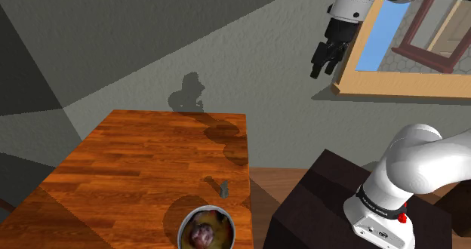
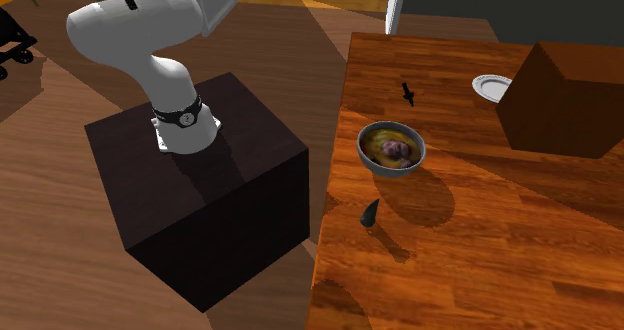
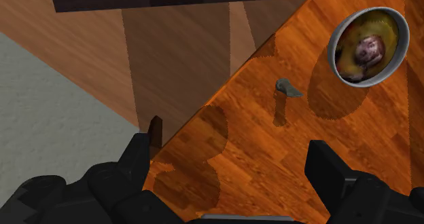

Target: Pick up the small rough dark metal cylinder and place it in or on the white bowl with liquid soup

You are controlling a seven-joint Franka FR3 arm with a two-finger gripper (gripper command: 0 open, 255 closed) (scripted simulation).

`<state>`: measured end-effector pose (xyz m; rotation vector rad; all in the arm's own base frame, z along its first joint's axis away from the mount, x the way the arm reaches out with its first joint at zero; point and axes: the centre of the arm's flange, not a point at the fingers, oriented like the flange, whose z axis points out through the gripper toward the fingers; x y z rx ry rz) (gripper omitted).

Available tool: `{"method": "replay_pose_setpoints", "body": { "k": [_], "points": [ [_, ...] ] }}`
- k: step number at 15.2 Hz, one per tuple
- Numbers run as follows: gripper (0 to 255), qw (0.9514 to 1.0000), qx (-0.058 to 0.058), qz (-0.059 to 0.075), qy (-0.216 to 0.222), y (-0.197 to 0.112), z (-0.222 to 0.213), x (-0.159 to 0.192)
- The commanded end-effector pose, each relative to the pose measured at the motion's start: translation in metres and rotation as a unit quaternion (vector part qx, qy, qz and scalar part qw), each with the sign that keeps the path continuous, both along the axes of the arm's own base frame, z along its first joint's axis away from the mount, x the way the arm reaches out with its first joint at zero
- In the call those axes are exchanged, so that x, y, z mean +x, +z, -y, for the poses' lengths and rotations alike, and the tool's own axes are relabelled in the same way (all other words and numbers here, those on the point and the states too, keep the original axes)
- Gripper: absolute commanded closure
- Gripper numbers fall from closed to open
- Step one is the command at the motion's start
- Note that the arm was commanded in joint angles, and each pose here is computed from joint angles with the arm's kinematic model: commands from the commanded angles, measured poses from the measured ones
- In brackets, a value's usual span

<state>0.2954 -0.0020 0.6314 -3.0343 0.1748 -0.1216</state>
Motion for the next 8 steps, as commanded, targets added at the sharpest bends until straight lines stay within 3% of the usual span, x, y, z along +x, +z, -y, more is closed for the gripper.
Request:
{"method": "replay_pose_setpoints", "body": {
  "k": [1,8],
  "points": [
    [0,1.0000,0.000,0.000,0.000,0.000,0.000,0.000],
    [0,1.0000,0.001,-0.004,-0.003,-0.076,-0.043,0.031]
  ]
}}
